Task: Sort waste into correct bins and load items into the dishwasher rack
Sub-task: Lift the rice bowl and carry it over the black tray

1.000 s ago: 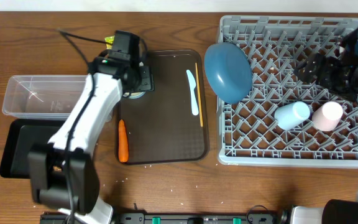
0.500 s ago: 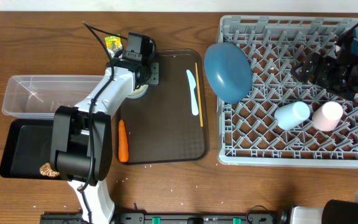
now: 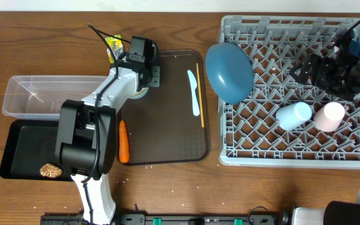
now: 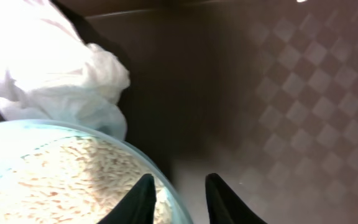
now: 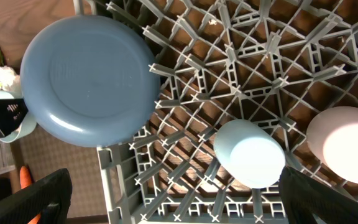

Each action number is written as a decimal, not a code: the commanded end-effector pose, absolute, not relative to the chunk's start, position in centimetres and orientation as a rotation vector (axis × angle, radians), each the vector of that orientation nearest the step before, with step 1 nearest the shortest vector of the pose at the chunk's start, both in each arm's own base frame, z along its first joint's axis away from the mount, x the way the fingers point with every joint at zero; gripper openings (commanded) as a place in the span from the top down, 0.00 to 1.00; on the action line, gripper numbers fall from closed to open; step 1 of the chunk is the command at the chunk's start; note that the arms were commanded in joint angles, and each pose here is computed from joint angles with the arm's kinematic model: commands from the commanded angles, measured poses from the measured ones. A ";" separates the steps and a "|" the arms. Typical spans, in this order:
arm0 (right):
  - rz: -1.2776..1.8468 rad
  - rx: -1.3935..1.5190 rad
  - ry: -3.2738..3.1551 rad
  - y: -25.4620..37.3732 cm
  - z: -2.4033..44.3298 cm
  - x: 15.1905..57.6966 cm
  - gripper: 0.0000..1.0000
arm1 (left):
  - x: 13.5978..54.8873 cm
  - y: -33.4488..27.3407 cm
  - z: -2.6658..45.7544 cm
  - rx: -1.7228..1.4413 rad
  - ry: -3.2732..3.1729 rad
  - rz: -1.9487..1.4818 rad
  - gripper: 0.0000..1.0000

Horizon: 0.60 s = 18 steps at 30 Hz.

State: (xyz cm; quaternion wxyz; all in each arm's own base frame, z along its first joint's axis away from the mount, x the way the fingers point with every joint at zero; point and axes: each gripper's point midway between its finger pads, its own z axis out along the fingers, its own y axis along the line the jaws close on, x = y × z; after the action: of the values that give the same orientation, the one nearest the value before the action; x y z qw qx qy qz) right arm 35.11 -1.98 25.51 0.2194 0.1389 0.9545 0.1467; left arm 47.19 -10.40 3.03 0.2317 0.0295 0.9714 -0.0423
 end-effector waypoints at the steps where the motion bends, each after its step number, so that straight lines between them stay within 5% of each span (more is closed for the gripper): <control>1: 0.404 0.365 2.646 -1.8 25.5 35.1 0.01 | 47.3 -9.8 3.1 0.084 2.664 -0.054 0.80; 4: 0.404 0.365 2.646 -1.8 25.5 35.1 0.02 | 47.2 -9.7 3.0 0.085 2.672 -0.053 0.93; 18: 0.405 0.366 2.649 -1.8 25.5 35.0 0.02 | 45.2 -10.9 3.5 0.130 2.727 -0.068 0.94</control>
State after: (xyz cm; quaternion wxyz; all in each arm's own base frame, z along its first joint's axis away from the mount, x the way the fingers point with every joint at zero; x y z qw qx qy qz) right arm 35.01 -1.96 25.46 0.2171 0.1395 0.9549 0.1469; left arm 46.09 -10.33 2.81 0.2126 0.0390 0.9761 -0.0232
